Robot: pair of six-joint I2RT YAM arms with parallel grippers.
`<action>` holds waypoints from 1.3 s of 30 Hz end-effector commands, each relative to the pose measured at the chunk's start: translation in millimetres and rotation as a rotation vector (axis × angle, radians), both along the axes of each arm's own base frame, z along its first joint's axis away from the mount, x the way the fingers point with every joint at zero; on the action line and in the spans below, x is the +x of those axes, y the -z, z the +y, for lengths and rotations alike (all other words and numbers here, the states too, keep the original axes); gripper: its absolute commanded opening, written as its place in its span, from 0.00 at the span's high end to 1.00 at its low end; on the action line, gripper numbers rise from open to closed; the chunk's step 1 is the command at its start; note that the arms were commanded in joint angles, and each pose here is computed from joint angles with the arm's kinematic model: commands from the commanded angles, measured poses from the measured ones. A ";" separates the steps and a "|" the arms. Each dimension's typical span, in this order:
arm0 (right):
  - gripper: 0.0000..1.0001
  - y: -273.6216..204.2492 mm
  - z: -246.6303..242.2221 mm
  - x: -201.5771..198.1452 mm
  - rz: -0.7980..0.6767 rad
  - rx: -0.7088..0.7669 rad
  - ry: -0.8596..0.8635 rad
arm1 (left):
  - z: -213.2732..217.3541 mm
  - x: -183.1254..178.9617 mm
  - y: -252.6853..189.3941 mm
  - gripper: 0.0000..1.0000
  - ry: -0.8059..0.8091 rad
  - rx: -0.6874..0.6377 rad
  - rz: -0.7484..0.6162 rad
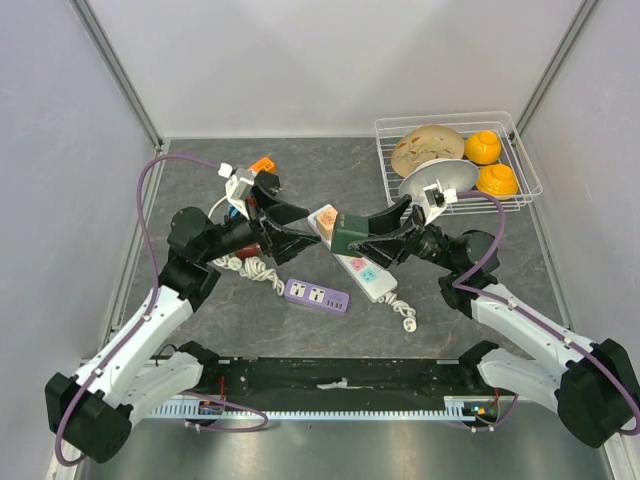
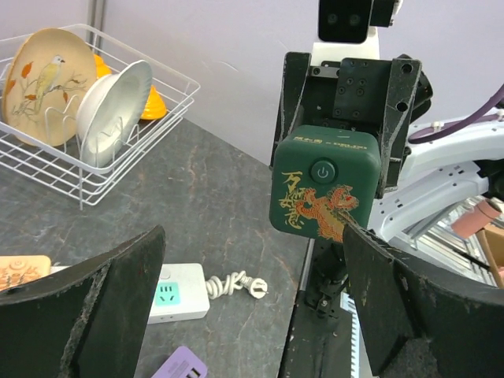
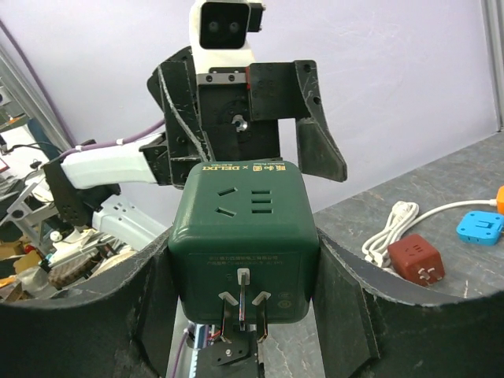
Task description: Insert the plug
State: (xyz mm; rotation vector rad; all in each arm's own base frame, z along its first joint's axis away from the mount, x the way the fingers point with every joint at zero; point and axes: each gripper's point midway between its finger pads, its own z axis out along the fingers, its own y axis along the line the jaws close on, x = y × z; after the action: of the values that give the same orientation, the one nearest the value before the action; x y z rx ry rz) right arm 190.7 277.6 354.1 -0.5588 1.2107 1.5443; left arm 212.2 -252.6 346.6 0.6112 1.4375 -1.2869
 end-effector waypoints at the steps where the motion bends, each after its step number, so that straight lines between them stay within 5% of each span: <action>1: 1.00 -19.2 -3.6 -13.0 -0.059 0.062 -0.044 | -4.9 -15.9 -33.3 0.01 0.095 -0.086 -0.061; 17: 1.00 -14.0 0.2 -12.6 -0.038 0.065 -0.081 | -35.6 -25.1 -40.9 0.01 0.211 -0.086 -0.042; 39: 1.00 -0.6 2.8 -9.6 -0.028 0.041 -0.077 | -59.5 -29.2 -26.1 0.23 0.238 -0.022 0.002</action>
State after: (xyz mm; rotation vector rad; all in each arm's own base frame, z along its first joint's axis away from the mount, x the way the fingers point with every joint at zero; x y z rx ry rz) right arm 185.2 283.7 342.0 -0.5818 1.2291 1.6353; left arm 184.5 -309.4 361.4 0.7570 1.4122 -1.5141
